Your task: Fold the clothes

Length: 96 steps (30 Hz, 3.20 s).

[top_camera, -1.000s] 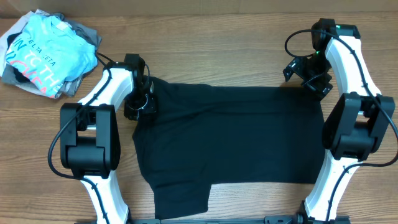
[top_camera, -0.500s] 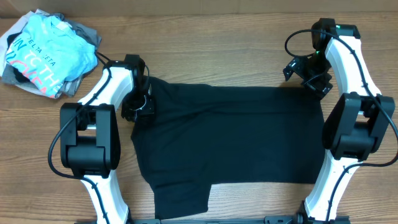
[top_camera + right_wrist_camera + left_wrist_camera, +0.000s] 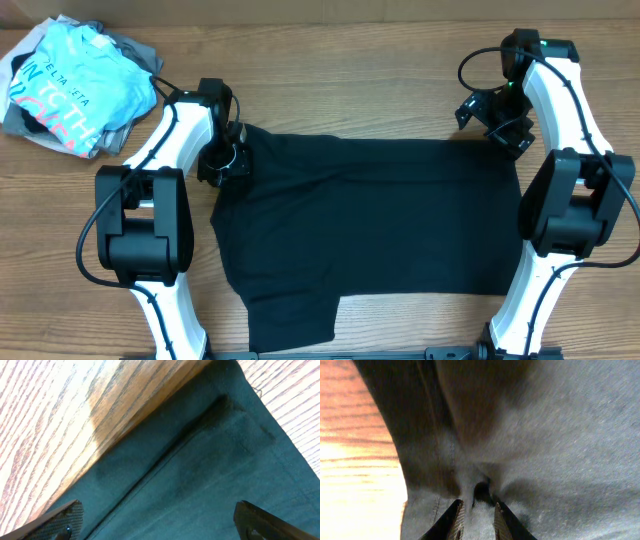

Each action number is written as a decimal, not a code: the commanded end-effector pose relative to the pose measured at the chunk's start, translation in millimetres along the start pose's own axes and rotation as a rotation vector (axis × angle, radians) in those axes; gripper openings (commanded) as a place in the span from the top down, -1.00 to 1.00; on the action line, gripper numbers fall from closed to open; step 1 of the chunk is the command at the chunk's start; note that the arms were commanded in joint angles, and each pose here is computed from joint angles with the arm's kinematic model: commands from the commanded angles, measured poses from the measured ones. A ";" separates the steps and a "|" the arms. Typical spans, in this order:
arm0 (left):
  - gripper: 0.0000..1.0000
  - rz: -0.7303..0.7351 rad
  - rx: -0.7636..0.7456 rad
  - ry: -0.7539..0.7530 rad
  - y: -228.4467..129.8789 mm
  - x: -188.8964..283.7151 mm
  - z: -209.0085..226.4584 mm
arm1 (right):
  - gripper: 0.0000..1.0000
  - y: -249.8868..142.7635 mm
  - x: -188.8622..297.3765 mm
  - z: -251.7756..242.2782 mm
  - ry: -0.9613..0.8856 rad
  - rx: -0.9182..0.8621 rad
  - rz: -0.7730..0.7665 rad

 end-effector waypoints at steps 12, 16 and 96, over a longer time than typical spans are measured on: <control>0.50 0.002 -0.036 -0.022 -1.5 -4.9 -14.9 | -1.00 -2.1 12.0 -1.0 0.009 0.005 -0.029; 0.51 -0.002 -0.037 -0.009 -1.9 -5.2 -15.7 | -1.00 -2.3 12.0 -1.1 0.008 0.005 -0.028; 0.92 0.199 0.150 0.174 -50.4 44.0 20.9 | -1.00 -28.9 38.5 -17.7 -0.100 -0.022 0.029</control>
Point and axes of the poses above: each gripper's point midway between its finger pads, its own x axis back along the fingers, its own z axis along the line the jaws close on, y = z × x, the point moved 10 cm from there along x, back along the fingers, and after that the axes turned 12 degrees about x, right-handed, at the moved point
